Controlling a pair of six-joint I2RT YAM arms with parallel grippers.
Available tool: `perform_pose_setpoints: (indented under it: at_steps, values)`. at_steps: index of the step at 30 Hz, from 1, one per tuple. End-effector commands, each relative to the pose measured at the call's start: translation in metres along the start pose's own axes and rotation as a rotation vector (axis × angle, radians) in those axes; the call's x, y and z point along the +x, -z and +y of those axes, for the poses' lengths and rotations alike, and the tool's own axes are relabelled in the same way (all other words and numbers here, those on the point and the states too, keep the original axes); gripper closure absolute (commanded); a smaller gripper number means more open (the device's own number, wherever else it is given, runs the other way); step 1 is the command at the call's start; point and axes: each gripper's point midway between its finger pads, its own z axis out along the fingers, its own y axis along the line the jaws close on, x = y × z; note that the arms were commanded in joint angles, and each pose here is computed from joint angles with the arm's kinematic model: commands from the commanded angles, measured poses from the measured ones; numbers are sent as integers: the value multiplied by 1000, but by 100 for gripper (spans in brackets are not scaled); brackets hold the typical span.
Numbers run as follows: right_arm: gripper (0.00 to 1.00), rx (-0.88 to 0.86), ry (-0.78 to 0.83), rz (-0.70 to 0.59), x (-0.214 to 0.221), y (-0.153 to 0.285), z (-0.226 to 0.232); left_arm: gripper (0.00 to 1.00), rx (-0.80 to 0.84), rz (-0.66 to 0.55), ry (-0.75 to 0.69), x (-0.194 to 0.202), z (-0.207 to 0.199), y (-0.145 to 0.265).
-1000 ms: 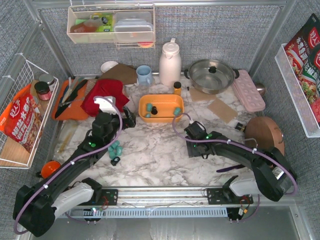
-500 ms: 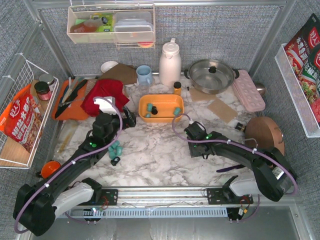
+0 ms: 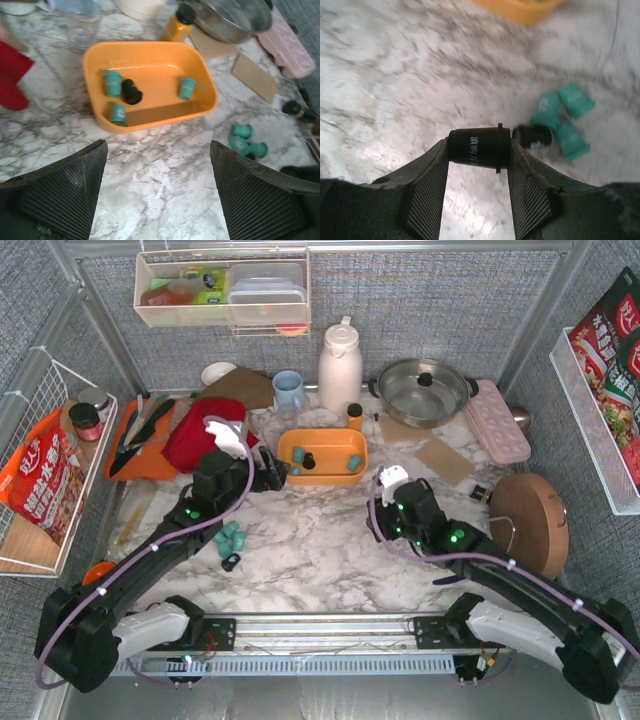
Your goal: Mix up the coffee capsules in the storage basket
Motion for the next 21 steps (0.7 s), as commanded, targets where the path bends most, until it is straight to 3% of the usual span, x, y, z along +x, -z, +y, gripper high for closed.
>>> perform_pose_setpoints:
  at_steps: [1, 4, 8, 14, 21]
  values:
    - [64, -185, 221, -412, -73, 19, 33, 10, 160, 86, -9, 7, -31, -3]
    - [61, -255, 407, -618, -95, 32, 49, 14, 199, 136, -4, 13, -40, -6]
    - [53, -300, 683, -760, -106, 40, 67, 21, 269, 180, 14, 18, -54, -8]
    - [53, -284, 967, -842, -109, 33, 80, 32, 386, 231, -40, 32, -85, -3]
    - [53, -278, 1043, -841, -108, 27, 83, 33, 503, 285, -121, 54, -124, 6]
